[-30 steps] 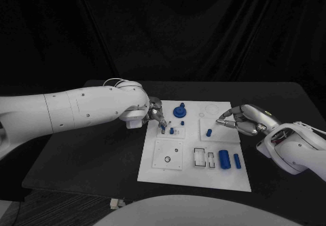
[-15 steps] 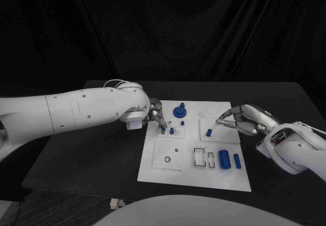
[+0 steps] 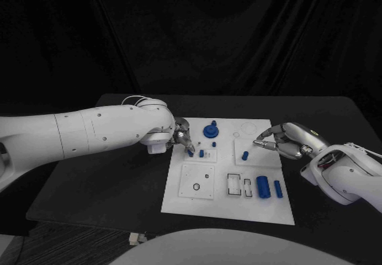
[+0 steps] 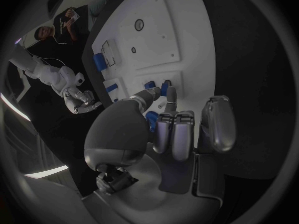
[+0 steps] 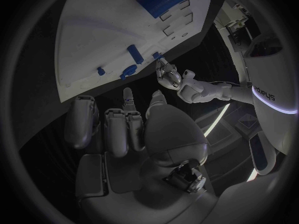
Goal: Assemble the parts on the task board
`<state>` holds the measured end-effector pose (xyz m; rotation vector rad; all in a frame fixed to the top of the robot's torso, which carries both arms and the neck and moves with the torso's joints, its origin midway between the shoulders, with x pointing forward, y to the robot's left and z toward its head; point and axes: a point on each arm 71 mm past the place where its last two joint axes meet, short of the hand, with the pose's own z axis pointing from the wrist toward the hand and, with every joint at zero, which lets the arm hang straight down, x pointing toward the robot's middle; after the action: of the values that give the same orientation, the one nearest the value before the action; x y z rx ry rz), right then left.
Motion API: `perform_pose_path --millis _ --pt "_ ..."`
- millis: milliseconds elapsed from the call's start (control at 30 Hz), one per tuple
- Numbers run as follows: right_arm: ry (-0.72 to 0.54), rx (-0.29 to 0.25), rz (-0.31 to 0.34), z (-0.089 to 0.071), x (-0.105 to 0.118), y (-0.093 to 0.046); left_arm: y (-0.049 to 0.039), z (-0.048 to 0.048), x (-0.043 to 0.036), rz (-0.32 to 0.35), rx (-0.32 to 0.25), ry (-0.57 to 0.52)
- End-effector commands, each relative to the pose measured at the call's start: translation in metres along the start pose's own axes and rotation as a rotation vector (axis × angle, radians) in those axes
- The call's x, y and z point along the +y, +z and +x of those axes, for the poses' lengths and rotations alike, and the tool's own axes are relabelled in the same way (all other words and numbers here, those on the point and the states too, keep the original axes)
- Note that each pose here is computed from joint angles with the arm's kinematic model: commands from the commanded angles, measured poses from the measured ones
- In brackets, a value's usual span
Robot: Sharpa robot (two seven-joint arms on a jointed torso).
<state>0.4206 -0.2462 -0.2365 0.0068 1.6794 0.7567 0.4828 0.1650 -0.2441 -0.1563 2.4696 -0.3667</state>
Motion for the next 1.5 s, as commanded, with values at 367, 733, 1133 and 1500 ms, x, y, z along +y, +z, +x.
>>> perform_pose_path --millis 367,733,1133,1500 --pt "0.001 -0.005 0.003 0.0004 0.0004 -0.0004 0.0019 0.0017 0.0004 -0.001 -0.001 0.017" --pt "0.0 -0.003 0.003 0.0004 0.0001 -0.0005 0.0032 0.0014 0.0004 -0.003 -0.005 0.015" --pt "0.0 -0.001 0.004 0.0007 -0.0002 0.0002 0.0037 0.0028 -0.0006 -0.002 0.008 0.023" --pt "0.0 -0.002 0.007 0.0005 -0.001 0.0001 0.0038 0.0048 -0.0005 -0.006 0.034 0.04"
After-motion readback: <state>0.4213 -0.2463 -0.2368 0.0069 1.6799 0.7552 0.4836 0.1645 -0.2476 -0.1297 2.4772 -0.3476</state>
